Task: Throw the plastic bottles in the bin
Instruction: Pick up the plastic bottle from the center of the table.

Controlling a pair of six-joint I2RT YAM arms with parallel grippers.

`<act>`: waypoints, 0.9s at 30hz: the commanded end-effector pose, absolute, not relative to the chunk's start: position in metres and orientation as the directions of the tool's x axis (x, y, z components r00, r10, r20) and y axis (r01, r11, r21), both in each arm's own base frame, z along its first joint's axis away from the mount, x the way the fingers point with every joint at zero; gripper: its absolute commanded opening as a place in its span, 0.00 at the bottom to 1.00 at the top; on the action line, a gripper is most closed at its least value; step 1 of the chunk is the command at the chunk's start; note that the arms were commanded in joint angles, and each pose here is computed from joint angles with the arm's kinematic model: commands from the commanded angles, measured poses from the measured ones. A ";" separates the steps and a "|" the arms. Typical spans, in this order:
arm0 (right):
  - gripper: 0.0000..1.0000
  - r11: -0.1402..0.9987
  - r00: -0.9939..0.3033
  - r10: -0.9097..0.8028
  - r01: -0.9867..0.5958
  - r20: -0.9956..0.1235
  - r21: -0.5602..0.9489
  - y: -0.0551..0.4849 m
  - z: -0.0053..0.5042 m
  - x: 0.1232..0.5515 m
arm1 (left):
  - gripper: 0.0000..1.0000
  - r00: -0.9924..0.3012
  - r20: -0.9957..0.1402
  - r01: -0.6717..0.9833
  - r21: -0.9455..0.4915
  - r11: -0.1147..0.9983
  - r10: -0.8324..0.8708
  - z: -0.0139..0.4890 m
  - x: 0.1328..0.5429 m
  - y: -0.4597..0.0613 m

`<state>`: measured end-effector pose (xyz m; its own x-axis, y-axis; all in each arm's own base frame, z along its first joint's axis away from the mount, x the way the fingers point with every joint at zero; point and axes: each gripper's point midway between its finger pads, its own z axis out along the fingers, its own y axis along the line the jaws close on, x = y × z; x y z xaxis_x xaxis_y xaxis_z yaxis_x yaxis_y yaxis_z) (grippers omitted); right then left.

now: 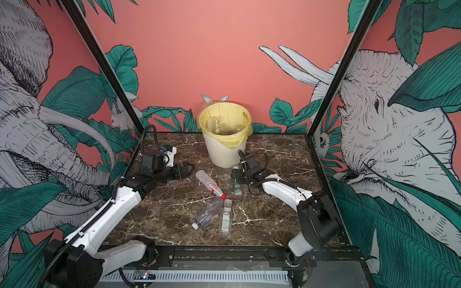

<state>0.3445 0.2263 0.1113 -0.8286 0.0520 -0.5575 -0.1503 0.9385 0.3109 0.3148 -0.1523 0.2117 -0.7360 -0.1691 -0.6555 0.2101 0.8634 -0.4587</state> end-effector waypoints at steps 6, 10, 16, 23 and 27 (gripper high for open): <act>0.99 0.952 -0.845 0.018 -0.149 -0.534 0.267 0.232 0.100 0.355 | 0.99 -0.767 -0.618 0.168 -0.456 0.874 -0.175 0.192 0.305 -0.145; 0.99 0.956 -0.856 0.014 -0.140 -0.517 0.259 0.235 0.091 0.359 | 0.99 -0.777 -0.606 0.173 -0.462 0.870 -0.168 0.187 0.302 -0.147; 0.99 0.964 -0.856 0.012 -0.128 -0.516 0.234 0.235 0.087 0.367 | 0.99 -0.790 -0.587 0.146 -0.457 0.877 -0.175 0.174 0.299 -0.144; 0.97 0.973 -0.850 0.034 -0.092 -0.525 0.213 0.233 0.080 0.374 | 0.99 -0.805 -0.563 0.112 -0.451 0.886 -0.185 0.158 0.298 -0.141; 0.96 0.974 -0.856 0.039 -0.082 -0.516 0.210 0.236 0.074 0.377 | 0.99 -0.813 -0.549 0.095 -0.457 0.884 -0.196 0.149 0.298 -0.141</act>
<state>0.3711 0.2335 0.0759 -0.8625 0.0272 -0.5053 -0.1010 0.9692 0.2245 0.2967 -0.1440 0.1563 -0.8129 -0.1707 -0.5568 0.1248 0.8828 -0.4529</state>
